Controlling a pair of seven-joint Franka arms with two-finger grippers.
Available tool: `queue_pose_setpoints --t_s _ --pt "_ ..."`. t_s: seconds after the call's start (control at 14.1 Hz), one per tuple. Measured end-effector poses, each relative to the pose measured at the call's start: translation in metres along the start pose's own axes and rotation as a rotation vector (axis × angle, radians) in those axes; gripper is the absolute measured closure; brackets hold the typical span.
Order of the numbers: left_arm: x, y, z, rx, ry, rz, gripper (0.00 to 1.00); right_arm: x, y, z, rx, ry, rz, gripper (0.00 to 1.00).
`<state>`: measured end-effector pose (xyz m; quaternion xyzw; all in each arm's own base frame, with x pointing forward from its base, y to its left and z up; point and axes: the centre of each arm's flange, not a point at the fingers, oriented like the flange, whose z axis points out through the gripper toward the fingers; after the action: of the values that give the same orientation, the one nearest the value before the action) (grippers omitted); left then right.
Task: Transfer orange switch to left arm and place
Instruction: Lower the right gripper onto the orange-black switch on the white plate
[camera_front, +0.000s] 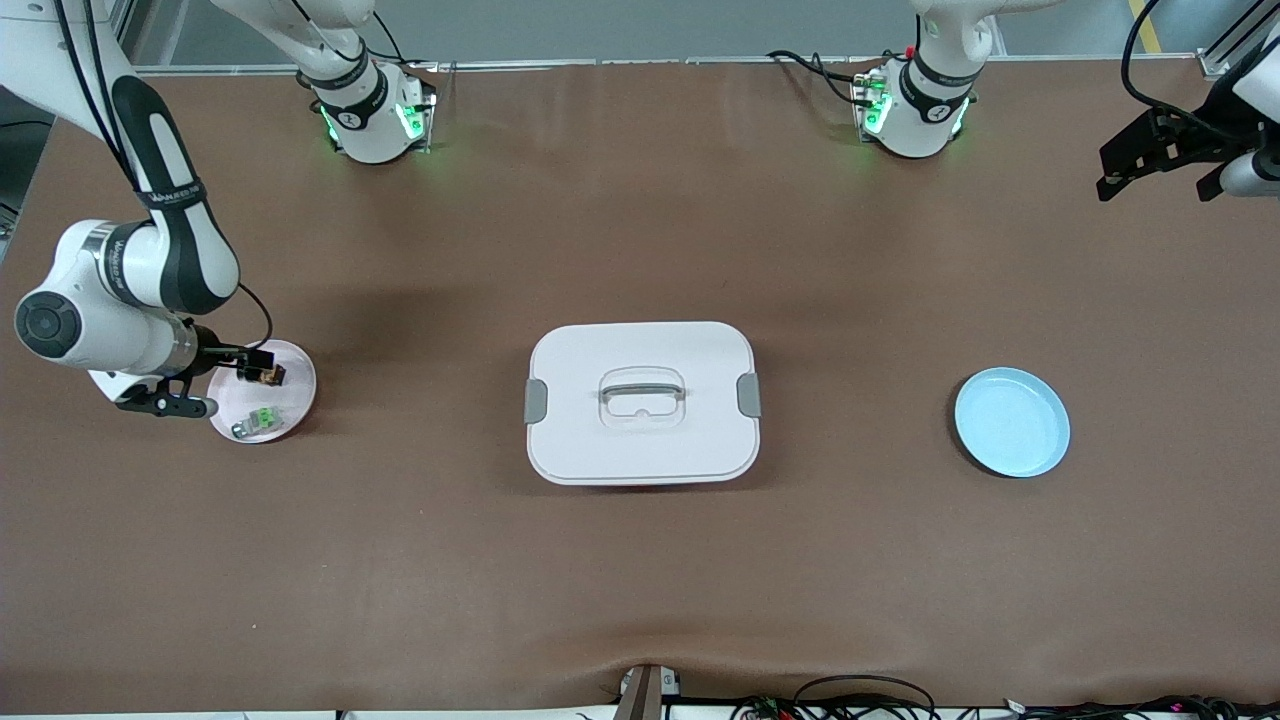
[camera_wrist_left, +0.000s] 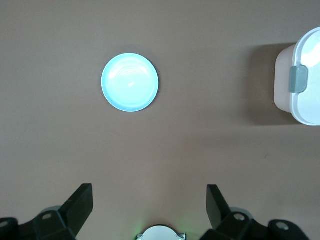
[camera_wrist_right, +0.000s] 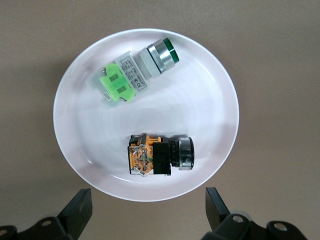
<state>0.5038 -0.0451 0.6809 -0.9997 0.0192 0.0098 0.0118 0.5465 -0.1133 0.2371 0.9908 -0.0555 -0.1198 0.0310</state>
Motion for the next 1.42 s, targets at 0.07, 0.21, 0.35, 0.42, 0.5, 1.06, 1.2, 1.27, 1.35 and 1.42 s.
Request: queue_pose_setpoints --t_s 0.07,0.21,0.35,0.42,0.5,1.06,1.2,1.27,1.35,1.42 --pt "0.000 0.000 0.000 0.000 0.000 0.000 0.00 0.002 -0.001 0.007 0.001 -0.001 -0.001 0.00" --pt "0.000 0.000 0.000 0.000 0.000 0.000 0.00 0.005 -0.002 0.019 0.002 -0.002 -0.004 0.00" --pt "0.000 0.000 0.000 0.000 0.000 0.000 0.00 0.005 -0.002 0.025 0.002 -0.011 -0.004 0.00" --pt "0.000 0.000 0.000 0.000 0.000 0.000 0.00 0.005 -0.001 0.026 0.002 -0.014 -0.003 0.00" --pt "0.000 0.000 0.000 0.000 0.000 0.000 0.00 0.005 -0.001 0.028 0.001 -0.015 -0.004 0.00" --pt "0.000 0.000 0.000 0.000 0.000 0.000 0.00 0.012 0.012 0.047 -0.016 0.017 -0.006 0.00" --pt "0.000 0.000 0.000 0.000 0.000 0.000 0.00 0.014 0.011 0.054 -0.015 0.021 -0.008 0.00" --pt "0.000 0.000 0.000 0.000 0.000 0.000 0.00 0.015 0.011 0.057 -0.014 0.021 -0.009 0.00" --pt "0.000 0.000 0.000 0.000 0.000 0.000 0.00 0.015 0.011 0.060 -0.014 0.018 -0.009 0.00" --pt "0.000 0.000 0.000 0.000 0.000 0.000 0.00 0.015 0.010 0.062 -0.014 0.015 -0.010 0.00"
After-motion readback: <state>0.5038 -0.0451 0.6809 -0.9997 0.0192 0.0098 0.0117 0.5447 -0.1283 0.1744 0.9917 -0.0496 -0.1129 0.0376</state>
